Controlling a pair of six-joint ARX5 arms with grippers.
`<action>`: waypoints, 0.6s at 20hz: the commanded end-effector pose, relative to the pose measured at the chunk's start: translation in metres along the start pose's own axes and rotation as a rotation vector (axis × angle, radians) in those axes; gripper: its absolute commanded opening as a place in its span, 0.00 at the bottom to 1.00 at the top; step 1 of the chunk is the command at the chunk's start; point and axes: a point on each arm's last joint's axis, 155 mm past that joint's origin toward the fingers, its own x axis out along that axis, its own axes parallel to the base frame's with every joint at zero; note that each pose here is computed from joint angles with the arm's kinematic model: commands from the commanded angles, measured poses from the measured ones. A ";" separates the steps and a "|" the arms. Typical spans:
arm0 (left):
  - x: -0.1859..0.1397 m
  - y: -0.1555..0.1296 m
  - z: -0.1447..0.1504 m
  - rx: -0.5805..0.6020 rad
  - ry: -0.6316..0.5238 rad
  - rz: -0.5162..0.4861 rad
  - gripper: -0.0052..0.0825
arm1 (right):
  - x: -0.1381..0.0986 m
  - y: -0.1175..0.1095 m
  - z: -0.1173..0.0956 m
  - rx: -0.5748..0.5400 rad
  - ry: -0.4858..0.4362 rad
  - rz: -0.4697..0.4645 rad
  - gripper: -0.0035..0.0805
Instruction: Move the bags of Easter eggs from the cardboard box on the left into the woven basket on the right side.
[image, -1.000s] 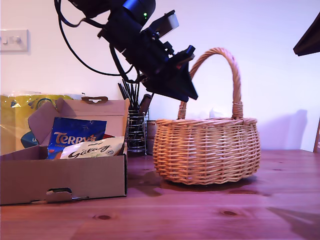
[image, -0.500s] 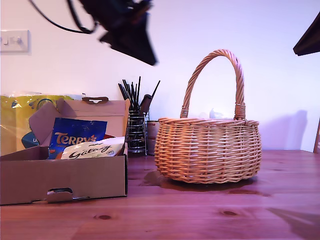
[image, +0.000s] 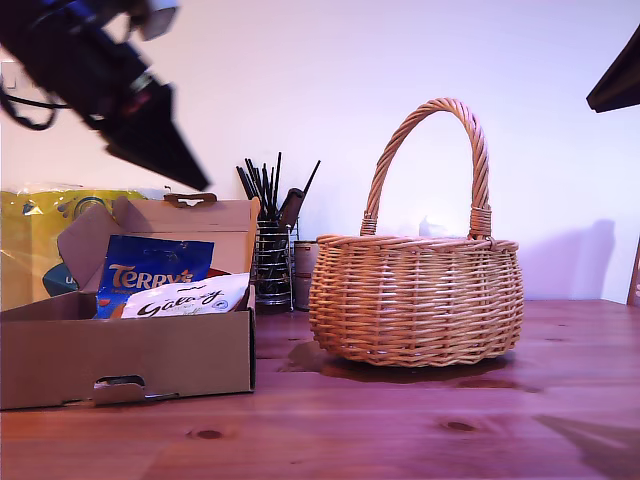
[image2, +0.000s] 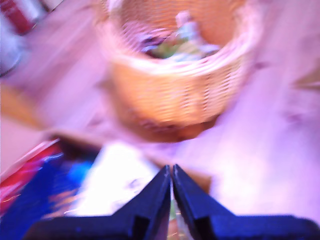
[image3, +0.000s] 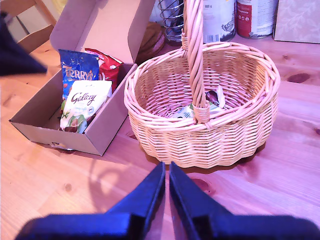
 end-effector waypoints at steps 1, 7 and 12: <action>-0.004 0.010 0.001 0.055 -0.012 0.022 0.04 | -0.001 0.003 0.005 -0.003 -0.009 0.010 0.03; -0.014 0.057 0.012 0.293 -0.045 0.201 0.88 | -0.001 0.003 0.005 -0.005 -0.011 0.010 0.03; -0.016 0.073 0.021 0.341 -0.065 0.262 0.90 | -0.001 0.003 0.006 -0.006 -0.013 0.010 0.03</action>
